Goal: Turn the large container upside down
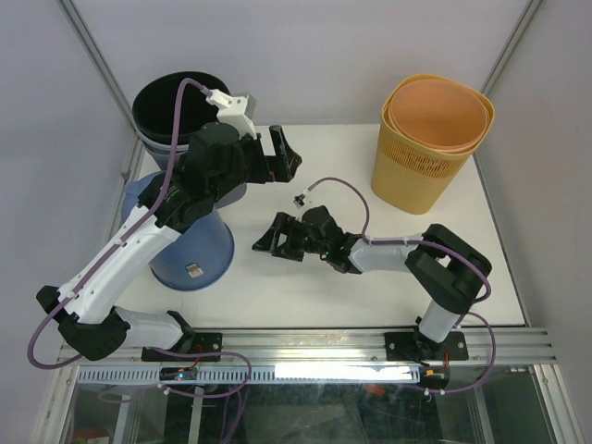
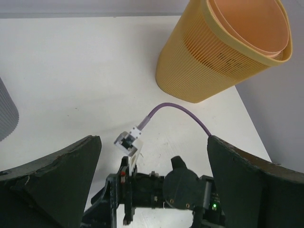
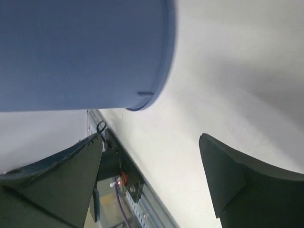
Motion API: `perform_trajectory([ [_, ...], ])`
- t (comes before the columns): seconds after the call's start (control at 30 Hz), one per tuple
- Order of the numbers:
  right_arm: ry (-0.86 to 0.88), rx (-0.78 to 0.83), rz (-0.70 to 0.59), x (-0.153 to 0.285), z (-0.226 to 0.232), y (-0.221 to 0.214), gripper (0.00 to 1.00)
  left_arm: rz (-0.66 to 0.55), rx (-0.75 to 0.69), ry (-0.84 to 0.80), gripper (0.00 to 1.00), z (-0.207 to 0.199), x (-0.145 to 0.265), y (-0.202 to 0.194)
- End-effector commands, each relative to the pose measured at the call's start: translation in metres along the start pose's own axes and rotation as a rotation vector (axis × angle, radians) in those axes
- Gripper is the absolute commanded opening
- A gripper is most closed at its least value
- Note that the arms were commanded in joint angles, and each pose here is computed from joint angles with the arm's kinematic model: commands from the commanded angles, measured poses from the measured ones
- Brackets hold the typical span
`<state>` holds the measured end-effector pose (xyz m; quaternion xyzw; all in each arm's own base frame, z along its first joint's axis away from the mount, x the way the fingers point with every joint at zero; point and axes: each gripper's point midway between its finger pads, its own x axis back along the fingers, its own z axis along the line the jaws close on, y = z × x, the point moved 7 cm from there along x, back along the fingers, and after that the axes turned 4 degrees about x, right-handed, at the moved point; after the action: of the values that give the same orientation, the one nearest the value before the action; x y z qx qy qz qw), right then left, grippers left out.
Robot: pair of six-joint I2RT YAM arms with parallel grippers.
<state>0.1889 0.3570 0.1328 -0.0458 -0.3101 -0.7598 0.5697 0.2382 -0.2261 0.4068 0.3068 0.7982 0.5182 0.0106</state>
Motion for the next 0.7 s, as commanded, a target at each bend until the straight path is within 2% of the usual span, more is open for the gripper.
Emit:
perform_trajectory([
  [0.0,0.035,-0.035,-0.136,0.010,-0.004,0.035,0.86,-0.072,0.017,-0.035,0.99,-0.004,0.017,0.017],
  [0.13,0.031,-0.099,-0.170,-0.015,-0.004,0.044,0.85,-0.049,0.018,-0.050,0.99,-0.008,0.010,0.016],
  [0.3,0.202,-0.175,-0.123,-0.075,0.023,0.040,0.82,-0.057,0.032,-0.068,0.99,-0.013,0.012,0.022],
  [0.4,0.276,-0.115,-0.062,-0.114,0.055,0.035,0.82,-0.061,0.045,-0.082,0.99,-0.016,0.018,0.025],
  [0.5,0.370,-0.040,0.054,-0.135,0.080,0.011,0.82,-0.067,0.055,-0.094,0.99,-0.017,0.024,0.028],
  [0.67,0.409,0.048,0.166,-0.129,0.083,-0.023,0.81,-0.066,0.064,-0.089,0.99,-0.015,0.027,0.026],
])
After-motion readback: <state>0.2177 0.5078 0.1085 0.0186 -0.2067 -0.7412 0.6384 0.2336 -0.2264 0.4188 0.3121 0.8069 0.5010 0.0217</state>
